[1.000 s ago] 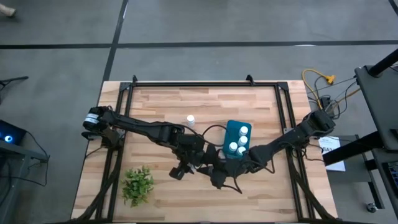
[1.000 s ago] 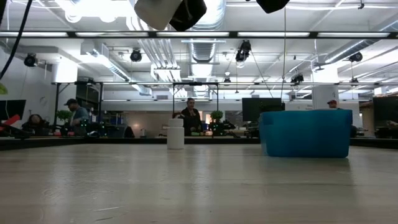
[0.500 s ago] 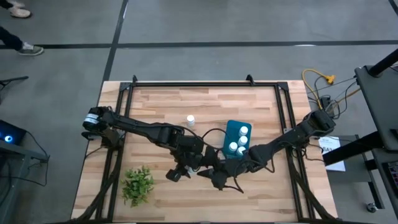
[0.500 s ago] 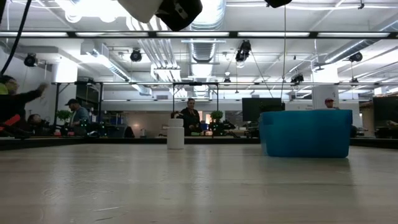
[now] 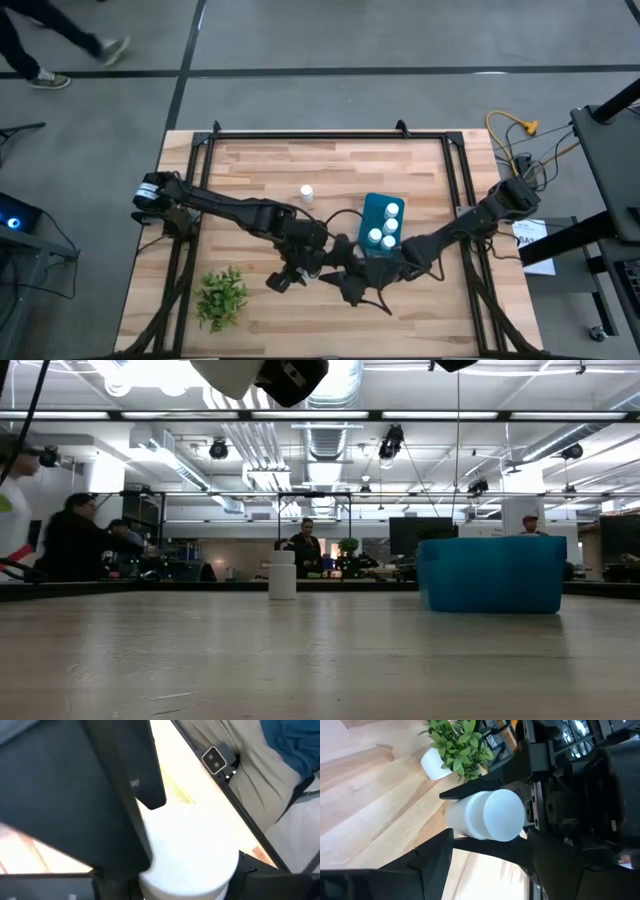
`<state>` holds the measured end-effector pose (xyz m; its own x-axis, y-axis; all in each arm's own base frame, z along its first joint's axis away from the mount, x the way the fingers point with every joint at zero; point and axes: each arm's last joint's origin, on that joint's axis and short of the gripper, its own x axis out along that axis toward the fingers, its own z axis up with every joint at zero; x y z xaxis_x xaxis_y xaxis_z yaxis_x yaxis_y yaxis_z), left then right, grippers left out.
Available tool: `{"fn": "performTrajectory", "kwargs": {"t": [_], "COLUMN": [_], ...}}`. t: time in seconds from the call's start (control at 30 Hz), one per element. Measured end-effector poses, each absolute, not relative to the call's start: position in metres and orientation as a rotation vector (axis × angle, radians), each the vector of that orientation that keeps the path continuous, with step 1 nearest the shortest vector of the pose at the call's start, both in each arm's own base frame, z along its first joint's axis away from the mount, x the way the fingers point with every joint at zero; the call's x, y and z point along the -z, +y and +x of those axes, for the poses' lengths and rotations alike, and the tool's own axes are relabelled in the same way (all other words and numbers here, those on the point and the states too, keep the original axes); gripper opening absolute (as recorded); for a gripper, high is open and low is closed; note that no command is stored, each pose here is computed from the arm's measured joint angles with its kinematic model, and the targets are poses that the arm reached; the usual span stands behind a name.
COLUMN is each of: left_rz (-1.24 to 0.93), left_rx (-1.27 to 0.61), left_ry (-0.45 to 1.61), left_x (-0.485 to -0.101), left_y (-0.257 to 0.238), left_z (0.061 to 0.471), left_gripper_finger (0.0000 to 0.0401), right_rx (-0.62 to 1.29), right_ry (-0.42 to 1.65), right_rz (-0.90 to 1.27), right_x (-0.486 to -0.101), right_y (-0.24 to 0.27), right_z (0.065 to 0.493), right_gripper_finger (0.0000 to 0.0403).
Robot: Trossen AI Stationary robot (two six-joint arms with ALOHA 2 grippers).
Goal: Pick and place pill bottles into a basket
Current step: Put the white medicine bottle into the blue bin
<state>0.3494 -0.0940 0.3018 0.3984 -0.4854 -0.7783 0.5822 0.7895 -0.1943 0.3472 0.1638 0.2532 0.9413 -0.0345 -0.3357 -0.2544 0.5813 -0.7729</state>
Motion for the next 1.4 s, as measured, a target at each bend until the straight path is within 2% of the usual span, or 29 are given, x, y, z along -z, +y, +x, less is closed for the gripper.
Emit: {"fn": "performTrajectory", "kwargs": {"t": [0.67,0.8,1.0,1.4], "left_rz": [0.150,0.152,0.149,0.140], "left_rx": [0.653,0.648,0.656,0.626], "left_ry": [0.789,0.707,0.613,0.569], "left_x": [-0.313,-0.323,-0.331,-0.340], "left_y": [-0.098,-0.098,-0.100,-0.097], "left_z": [0.359,0.361,0.364,0.364], "left_gripper_finger": [0.0150,0.0150,0.0150,0.0150], "right_rx": [0.010,0.103,0.146,0.159], "right_ry": [0.312,0.339,0.308,0.307], "right_rz": [-1.034,-1.100,-1.068,-1.095], "right_x": [-0.258,-0.257,-0.265,-0.277], "right_y": [0.189,0.198,0.205,0.206], "right_z": [0.333,0.326,0.325,0.328], "right_gripper_finger": [0.0246,0.0246,0.0251,0.0360]}}
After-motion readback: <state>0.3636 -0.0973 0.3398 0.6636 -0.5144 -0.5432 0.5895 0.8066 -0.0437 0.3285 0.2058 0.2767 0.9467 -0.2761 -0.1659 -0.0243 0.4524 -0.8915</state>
